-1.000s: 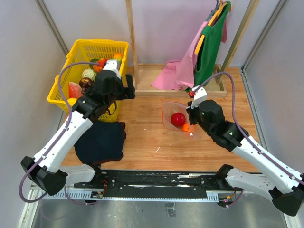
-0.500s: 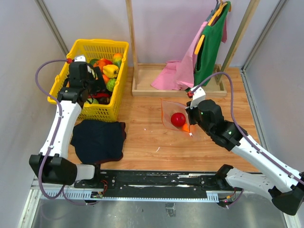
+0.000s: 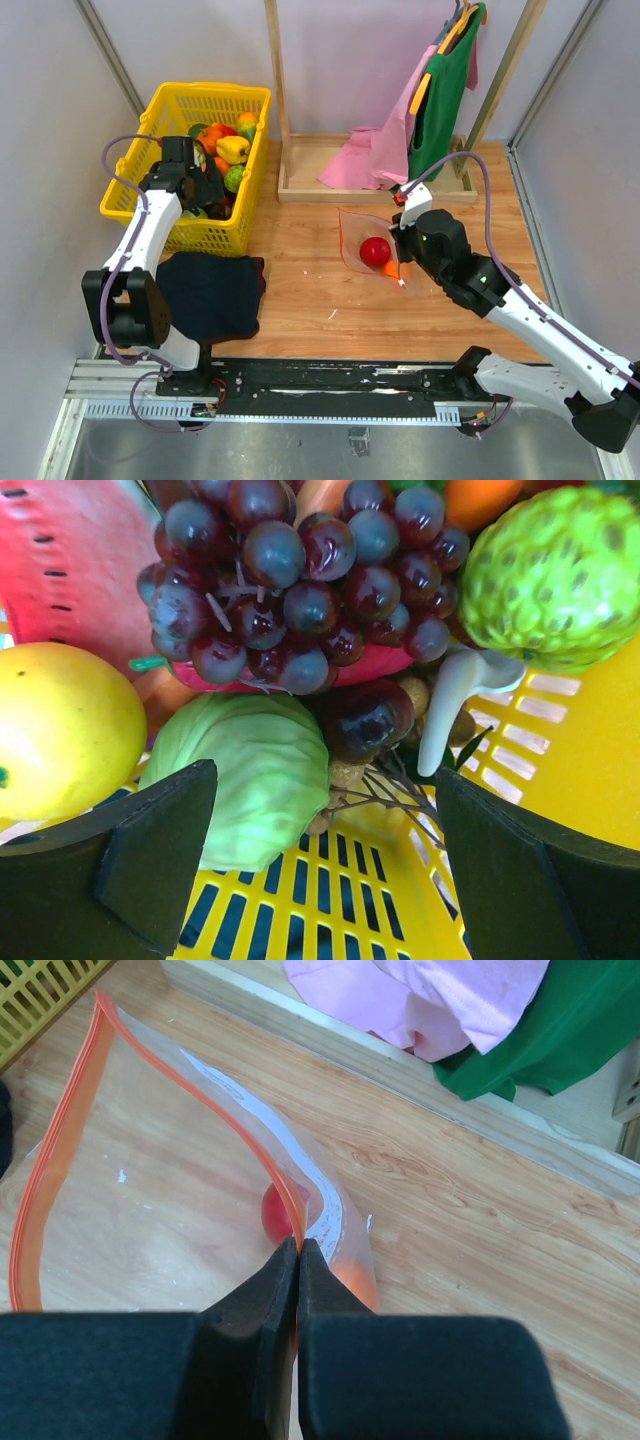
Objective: Place the food in the zip-top bag and seal the zipper
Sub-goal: Pick up the fake fruit from the bin.
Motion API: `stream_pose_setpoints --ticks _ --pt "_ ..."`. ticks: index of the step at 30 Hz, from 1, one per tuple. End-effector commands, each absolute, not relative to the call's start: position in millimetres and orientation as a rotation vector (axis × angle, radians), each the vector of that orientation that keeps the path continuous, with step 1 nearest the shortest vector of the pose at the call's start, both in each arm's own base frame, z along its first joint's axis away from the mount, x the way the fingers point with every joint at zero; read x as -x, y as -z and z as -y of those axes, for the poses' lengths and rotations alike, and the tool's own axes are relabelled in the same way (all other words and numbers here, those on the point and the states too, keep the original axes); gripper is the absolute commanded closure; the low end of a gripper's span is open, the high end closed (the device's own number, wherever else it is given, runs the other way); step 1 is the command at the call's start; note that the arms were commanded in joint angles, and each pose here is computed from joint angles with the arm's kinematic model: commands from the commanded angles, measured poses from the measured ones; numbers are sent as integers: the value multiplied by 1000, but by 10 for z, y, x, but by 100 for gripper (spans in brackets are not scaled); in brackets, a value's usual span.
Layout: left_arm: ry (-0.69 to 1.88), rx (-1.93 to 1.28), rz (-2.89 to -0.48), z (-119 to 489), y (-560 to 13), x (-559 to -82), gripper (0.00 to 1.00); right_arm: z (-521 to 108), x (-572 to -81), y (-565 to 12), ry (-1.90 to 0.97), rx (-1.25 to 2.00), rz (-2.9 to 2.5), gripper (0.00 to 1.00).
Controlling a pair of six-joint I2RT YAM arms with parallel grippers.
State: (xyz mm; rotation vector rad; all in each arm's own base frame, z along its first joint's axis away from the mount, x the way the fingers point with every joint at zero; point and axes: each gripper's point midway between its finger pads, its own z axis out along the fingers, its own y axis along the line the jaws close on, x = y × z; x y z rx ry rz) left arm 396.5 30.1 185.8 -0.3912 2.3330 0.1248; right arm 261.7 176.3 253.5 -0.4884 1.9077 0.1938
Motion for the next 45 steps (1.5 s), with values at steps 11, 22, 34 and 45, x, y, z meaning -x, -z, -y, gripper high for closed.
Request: stream_pose_setpoints --ticks 11,22,34,45 --pt "-13 303 -2392 -38 -1769 -4121 21 -1747 -2680 -2463 -185 480 -1918 99" --pt "-55 252 -2504 117 -1478 -4240 27 -1756 -2693 -2447 -180 483 -1923 99" --pt "-156 251 -2651 24 -872 -4158 25 -1782 -2700 -2408 -184 490 -1934 99" --pt "-182 269 -2699 -17 -675 -4120 26 -1800 -2696 -2406 -196 492 -1933 99"
